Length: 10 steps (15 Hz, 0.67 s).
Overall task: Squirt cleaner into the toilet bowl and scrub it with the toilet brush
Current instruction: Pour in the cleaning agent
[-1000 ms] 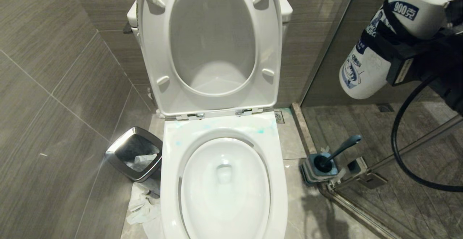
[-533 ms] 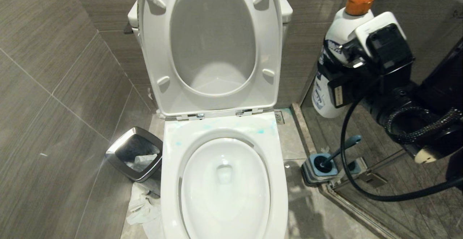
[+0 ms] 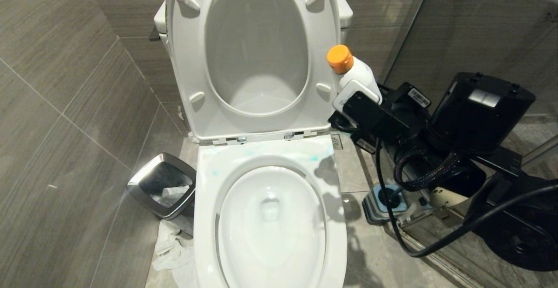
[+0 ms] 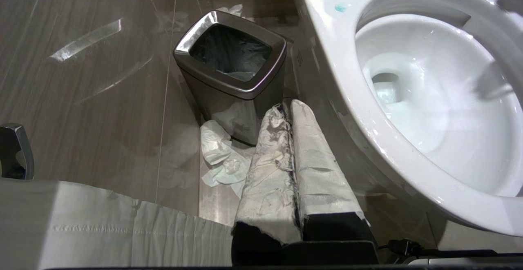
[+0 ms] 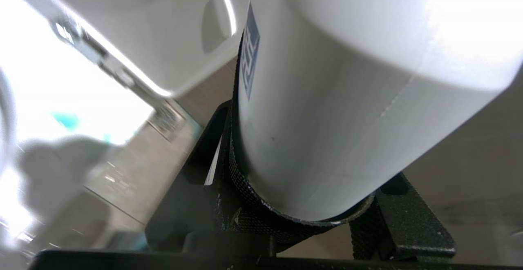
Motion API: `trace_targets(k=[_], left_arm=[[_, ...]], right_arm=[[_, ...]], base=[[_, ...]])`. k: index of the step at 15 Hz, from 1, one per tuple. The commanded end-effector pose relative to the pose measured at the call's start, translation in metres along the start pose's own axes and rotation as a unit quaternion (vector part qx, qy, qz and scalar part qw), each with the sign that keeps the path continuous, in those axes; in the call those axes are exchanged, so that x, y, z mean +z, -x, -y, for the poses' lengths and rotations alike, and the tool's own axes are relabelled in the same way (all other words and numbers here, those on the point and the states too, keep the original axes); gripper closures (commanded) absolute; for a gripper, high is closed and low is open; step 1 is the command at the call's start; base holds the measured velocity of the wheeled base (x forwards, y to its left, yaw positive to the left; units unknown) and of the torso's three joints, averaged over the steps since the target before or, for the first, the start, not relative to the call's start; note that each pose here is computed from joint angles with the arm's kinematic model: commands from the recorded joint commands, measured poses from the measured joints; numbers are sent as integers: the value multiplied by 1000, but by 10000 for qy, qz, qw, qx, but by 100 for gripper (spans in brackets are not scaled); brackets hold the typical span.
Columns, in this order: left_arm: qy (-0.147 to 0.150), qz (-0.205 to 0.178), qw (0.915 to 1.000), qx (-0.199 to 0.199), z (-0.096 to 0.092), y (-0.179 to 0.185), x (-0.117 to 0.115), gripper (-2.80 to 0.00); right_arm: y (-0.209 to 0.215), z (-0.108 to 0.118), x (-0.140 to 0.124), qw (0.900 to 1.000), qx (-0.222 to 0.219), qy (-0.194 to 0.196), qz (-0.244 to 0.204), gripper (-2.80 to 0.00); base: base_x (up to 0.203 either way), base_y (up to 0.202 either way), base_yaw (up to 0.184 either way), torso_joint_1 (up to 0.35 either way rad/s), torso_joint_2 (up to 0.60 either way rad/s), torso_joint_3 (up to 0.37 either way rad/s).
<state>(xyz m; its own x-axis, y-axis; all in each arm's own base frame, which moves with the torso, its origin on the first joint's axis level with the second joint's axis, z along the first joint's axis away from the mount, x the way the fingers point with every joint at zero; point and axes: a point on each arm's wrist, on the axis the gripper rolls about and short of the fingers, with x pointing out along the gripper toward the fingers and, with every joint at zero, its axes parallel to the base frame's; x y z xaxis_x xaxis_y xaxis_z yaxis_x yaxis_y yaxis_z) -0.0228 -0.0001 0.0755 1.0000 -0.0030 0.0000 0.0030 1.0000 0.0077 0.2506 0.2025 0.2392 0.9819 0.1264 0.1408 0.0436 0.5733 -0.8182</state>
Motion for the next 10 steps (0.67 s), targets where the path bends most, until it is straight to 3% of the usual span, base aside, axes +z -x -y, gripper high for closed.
trace_targets(k=[1, 6, 10], left_arm=[[0, -1, 10000, 0, 0, 0, 0, 0], [0, -2, 10000, 0, 0, 0, 0, 0], [0, -9, 10000, 0, 0, 0, 0, 0]], right_arm=[[-5, -11, -2, 9976, 82, 690, -70, 0], [-9, -23, 6, 9813, 156, 1921, 23, 0], [-14, -37, 23, 9634, 166, 2664, 239, 0]], base=[[0, 0, 0, 0, 0, 0], [0, 0, 0, 0, 0, 0], [0, 0, 0, 0, 0, 0]])
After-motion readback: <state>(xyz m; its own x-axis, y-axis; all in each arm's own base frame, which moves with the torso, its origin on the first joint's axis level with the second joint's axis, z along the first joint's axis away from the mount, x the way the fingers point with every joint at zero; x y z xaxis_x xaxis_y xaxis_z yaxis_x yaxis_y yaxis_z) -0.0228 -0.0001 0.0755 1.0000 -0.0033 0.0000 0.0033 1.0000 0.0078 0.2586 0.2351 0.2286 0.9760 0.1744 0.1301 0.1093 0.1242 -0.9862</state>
